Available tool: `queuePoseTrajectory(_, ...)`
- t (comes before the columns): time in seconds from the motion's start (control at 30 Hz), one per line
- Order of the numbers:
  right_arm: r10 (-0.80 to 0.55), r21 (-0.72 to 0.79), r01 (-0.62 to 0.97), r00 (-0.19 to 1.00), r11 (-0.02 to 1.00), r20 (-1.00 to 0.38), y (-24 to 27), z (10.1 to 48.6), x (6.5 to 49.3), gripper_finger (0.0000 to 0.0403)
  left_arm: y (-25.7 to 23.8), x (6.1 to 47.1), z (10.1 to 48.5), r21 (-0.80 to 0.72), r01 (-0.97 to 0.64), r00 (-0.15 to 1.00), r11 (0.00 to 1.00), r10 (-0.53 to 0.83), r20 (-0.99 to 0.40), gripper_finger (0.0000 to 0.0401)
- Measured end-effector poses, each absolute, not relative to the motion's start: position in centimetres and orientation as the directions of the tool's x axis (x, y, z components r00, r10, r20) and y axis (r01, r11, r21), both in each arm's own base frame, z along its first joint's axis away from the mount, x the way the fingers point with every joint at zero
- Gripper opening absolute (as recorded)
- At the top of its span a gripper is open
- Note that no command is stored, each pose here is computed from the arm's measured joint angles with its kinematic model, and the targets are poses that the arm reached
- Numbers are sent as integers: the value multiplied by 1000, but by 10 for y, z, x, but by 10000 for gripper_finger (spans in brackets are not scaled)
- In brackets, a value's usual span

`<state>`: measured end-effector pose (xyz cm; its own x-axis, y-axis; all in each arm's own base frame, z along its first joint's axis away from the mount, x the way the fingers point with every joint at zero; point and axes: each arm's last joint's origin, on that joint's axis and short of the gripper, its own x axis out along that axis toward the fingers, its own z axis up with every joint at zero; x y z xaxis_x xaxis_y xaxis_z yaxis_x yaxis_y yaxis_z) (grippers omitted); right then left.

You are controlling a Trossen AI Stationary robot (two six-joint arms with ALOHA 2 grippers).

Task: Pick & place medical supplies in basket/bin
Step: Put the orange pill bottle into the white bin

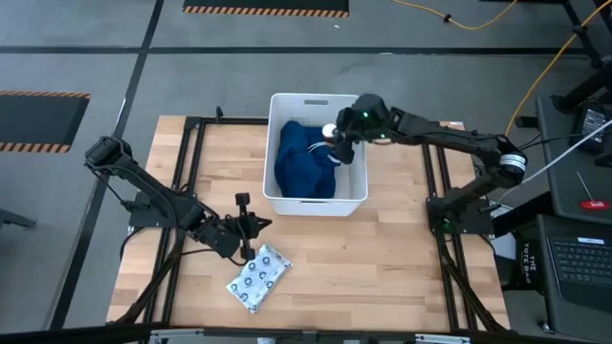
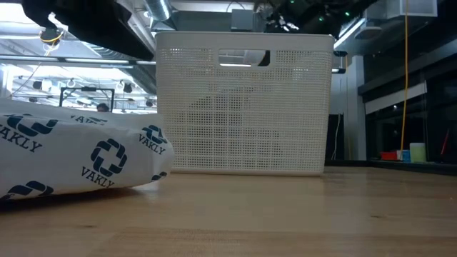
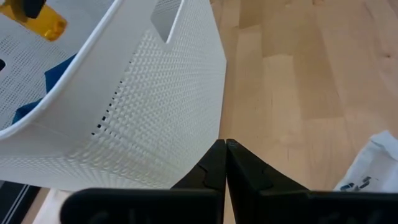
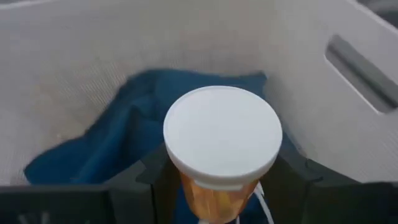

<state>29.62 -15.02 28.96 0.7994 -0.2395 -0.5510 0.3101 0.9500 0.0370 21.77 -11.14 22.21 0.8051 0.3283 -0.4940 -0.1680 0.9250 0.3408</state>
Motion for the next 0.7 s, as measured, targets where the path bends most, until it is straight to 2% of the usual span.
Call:
queuePoseTrajectory(0.33, -214, 18, 294, 732, 956, -647, -173, 313, 331, 185, -107, 220, 222, 329, -170, 798, 929, 326, -506, 5)
queuePoseTrajectory(0.7, -166, 52, 314, 626, 948, -762, -189, 269, 351, 185, -108, 220, 220, 312, -132, 796, 941, 288, -532, 7)
